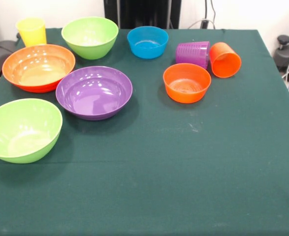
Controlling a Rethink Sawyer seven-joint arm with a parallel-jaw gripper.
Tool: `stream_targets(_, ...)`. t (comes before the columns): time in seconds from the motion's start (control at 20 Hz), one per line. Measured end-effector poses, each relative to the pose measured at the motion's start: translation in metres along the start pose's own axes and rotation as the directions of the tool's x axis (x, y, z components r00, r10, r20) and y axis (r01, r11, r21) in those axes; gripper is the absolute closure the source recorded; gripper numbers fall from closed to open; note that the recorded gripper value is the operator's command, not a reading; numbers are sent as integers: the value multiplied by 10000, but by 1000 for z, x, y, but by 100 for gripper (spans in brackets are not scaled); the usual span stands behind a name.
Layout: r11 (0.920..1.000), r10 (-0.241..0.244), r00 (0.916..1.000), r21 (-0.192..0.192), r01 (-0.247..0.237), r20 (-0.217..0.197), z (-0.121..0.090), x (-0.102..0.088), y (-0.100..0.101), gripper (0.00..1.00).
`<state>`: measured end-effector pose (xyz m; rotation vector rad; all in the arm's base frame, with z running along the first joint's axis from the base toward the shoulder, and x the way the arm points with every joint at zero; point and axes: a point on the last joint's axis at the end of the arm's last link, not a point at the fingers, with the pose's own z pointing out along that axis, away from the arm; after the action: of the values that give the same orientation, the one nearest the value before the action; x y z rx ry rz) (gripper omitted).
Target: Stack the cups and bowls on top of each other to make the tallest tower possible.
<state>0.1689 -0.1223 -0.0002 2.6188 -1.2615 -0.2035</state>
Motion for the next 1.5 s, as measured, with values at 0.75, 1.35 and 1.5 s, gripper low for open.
stream_targets(0.75,9995,-293,9995,-72,293,-102,-1,0,-4,0)
stream_targets(1.35,9988,-456,9989,-155,457,57,11,-1,-5,0)
stream_targets(1.5,9986,-512,9986,-129,513,96,15,-1,-7,0)
